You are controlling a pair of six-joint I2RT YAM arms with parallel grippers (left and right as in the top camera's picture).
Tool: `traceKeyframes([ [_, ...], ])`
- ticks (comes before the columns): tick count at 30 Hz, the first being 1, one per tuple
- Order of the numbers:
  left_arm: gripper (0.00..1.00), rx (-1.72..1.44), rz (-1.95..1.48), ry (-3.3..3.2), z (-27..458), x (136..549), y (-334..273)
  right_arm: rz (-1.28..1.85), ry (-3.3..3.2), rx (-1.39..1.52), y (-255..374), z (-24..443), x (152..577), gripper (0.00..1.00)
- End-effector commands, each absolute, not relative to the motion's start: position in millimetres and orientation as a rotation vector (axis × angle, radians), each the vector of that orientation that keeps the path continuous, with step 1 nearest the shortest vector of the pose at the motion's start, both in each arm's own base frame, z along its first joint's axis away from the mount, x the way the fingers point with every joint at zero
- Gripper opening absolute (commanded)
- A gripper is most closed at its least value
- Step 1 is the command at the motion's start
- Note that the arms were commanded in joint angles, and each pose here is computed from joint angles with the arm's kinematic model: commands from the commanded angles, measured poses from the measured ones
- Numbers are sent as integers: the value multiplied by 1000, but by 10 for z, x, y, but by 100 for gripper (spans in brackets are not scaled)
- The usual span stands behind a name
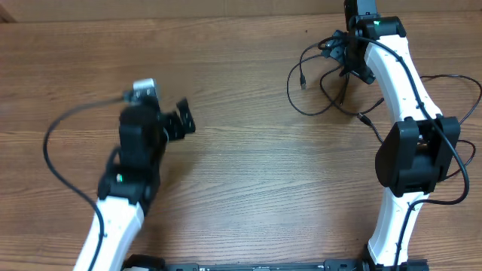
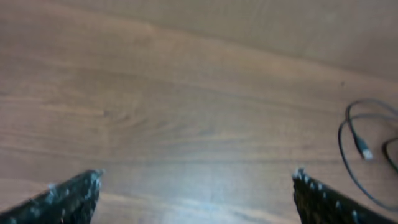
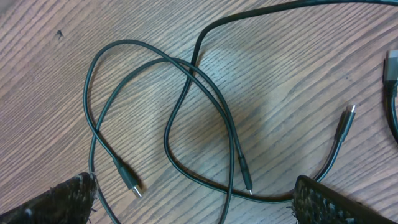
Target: Untangle cables
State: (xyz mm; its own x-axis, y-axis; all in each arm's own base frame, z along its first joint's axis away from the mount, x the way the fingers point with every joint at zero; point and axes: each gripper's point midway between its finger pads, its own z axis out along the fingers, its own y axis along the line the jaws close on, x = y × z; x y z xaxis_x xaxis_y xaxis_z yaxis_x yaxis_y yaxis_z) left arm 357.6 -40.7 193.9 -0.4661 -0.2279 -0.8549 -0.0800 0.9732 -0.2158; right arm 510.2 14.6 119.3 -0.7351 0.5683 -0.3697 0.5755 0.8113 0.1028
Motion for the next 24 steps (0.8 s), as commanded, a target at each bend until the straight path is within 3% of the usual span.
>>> traceKeyframes([
  [1,100,-188,-194,2039,1619,3335,-407,-32,2593,861,117,1239,5133,100],
  [15,99,-181,-235,1882,981,2713,-309,-32,2593,861,116,1239,5133,100],
  [24,100,-241,-162,1865,1026,2619,-117,-32,2593,861,116,1239,5133,100],
])
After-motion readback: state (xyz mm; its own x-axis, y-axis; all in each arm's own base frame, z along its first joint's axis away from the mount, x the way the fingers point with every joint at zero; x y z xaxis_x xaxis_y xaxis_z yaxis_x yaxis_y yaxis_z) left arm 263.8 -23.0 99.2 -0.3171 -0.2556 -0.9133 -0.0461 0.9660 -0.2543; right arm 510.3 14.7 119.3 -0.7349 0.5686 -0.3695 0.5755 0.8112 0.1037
